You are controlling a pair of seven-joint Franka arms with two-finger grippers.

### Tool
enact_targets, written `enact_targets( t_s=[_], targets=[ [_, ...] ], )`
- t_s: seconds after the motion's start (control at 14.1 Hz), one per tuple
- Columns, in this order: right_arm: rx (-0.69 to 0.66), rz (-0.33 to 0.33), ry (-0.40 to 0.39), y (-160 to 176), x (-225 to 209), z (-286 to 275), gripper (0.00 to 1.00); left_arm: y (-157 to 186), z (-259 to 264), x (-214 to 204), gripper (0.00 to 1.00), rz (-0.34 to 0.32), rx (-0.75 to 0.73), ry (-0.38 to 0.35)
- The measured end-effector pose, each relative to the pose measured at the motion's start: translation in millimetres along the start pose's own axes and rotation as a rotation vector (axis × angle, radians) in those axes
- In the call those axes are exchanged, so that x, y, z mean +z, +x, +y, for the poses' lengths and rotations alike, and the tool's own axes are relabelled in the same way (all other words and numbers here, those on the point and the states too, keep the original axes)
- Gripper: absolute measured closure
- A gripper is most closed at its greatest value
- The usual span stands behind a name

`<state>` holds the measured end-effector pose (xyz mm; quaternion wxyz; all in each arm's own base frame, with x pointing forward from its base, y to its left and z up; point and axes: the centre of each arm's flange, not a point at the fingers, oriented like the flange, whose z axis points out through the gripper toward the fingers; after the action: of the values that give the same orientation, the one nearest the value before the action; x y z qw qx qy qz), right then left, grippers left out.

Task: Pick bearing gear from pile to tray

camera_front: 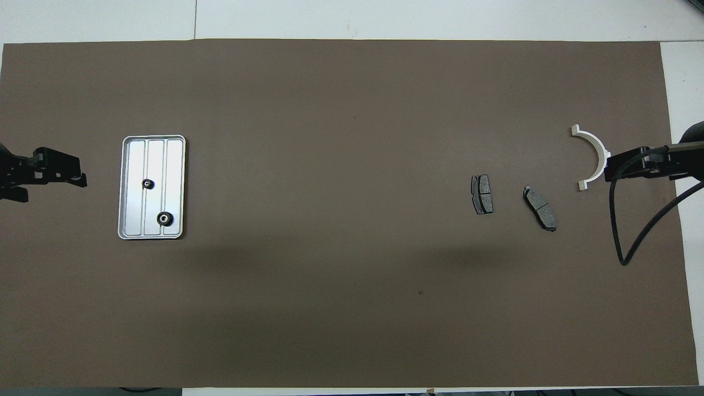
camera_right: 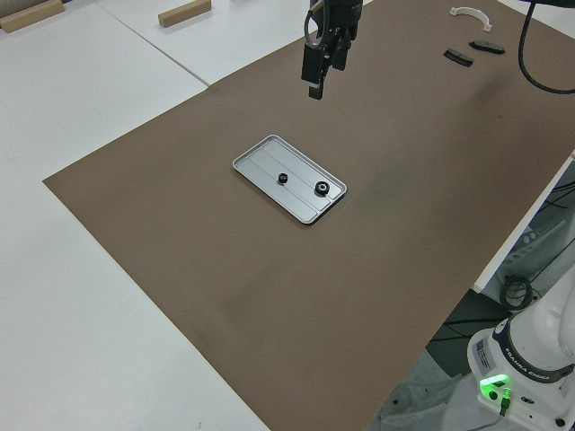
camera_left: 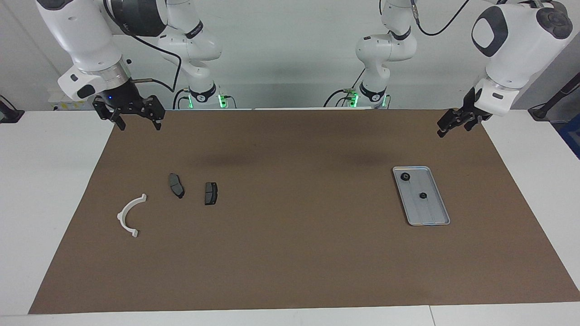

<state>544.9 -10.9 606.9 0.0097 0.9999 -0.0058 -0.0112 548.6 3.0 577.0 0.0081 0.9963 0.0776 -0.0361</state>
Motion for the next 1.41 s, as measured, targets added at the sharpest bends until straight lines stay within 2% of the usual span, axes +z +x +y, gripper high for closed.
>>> enact_targets(
  t_s=[0.28,1.27,1.41],
  targets=[
    [0.000,0.000,0.000,0.0,0.0,0.0,0.00,-0.6,9.5,1.1,0.00,0.000,0.082,0.001],
    [0.000,0.000,0.000,0.0,0.0,0.0,0.00,0.2,33.6,-7.5,0.00,0.019,0.141,0.003],
    [0.000,0.000,0.000,0.0,0.0,0.0,0.00,0.9,32.1,-6.8,0.00,0.021,0.143,0.028]
  ],
)
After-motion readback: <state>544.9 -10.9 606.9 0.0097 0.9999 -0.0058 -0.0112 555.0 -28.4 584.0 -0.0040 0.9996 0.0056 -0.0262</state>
